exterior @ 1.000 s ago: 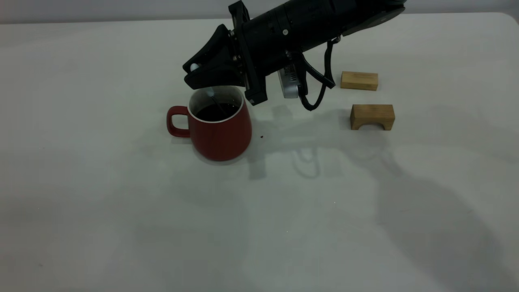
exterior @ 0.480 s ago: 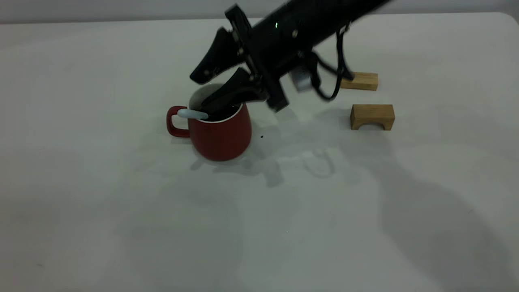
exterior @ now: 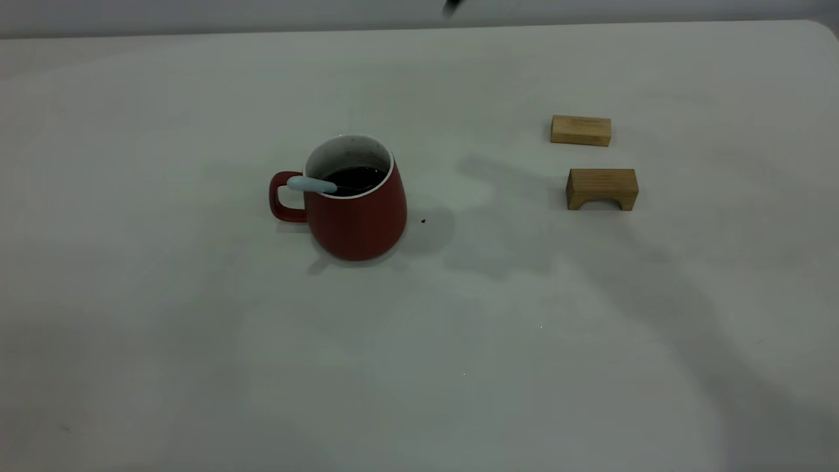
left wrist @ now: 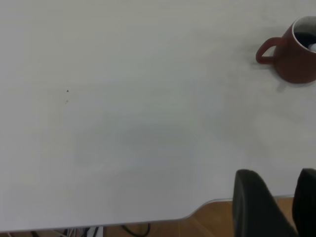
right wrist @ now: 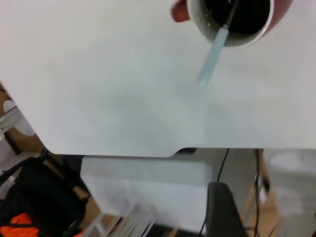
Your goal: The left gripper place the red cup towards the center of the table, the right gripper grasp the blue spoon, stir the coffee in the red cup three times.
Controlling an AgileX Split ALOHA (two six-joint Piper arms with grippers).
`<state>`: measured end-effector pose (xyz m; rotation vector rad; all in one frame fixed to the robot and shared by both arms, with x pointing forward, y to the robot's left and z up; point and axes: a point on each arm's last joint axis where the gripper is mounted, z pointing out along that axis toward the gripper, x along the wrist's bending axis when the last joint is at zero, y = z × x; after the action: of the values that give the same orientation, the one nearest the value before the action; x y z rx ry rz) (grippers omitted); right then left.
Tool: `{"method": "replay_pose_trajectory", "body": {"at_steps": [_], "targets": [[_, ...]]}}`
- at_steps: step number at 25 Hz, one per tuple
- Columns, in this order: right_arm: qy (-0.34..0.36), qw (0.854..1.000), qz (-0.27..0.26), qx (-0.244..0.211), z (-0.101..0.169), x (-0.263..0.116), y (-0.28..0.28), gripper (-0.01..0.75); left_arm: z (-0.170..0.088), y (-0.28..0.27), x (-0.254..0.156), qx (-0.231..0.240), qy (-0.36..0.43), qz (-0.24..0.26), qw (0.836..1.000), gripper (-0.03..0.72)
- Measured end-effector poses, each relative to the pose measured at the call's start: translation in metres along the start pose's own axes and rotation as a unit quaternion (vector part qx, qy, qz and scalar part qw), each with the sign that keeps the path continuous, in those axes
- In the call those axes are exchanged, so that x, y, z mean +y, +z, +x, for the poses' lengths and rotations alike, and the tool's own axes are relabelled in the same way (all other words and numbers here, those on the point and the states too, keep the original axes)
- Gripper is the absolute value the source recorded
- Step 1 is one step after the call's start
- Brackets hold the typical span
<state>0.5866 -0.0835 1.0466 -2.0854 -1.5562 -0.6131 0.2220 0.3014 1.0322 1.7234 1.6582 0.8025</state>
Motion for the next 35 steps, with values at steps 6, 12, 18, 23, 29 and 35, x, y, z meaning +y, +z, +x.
{"method": "replay_pose_trajectory", "body": {"at_steps": [6, 12, 18, 23, 29, 35], "targets": [[-0.184, 0.980, -0.065, 0.030, 0.024, -0.068, -0.113, 0.493, 0.000, 0.000, 0.000, 0.000, 0.000, 0.000, 1.000, 0.270], [-0.381, 0.919, -0.095, 0.024, 0.013, -0.132, -0.167, 0.493, 0.000, 0.000, 0.000, 0.000, 0.000, 0.000, 1.000, 0.270], [-0.444, 0.880, -0.166, -0.005, -0.064, -0.213, -0.210, 0.493, 0.000, 0.000, 0.000, 0.000, 0.000, 0.000, 1.000, 0.270], [-0.484, 0.831, -0.269, -0.050, -0.148, -0.273, -0.223, 0.493, 0.000, 0.000, 0.000, 0.000, -0.001, 0.000, 1.000, 0.270], [-0.455, 0.798, -0.377, -0.123, -0.220, -0.305, -0.200, 0.493, 0.000, 0.000, 0.000, 0.000, -0.001, 0.000, 1.000, 0.270], [-0.389, 0.809, -0.409, -0.164, -0.246, -0.300, -0.167, 0.493, 0.000, 0.000, 0.000, 0.000, -0.001, 0.000, 1.000, 0.270]]}}
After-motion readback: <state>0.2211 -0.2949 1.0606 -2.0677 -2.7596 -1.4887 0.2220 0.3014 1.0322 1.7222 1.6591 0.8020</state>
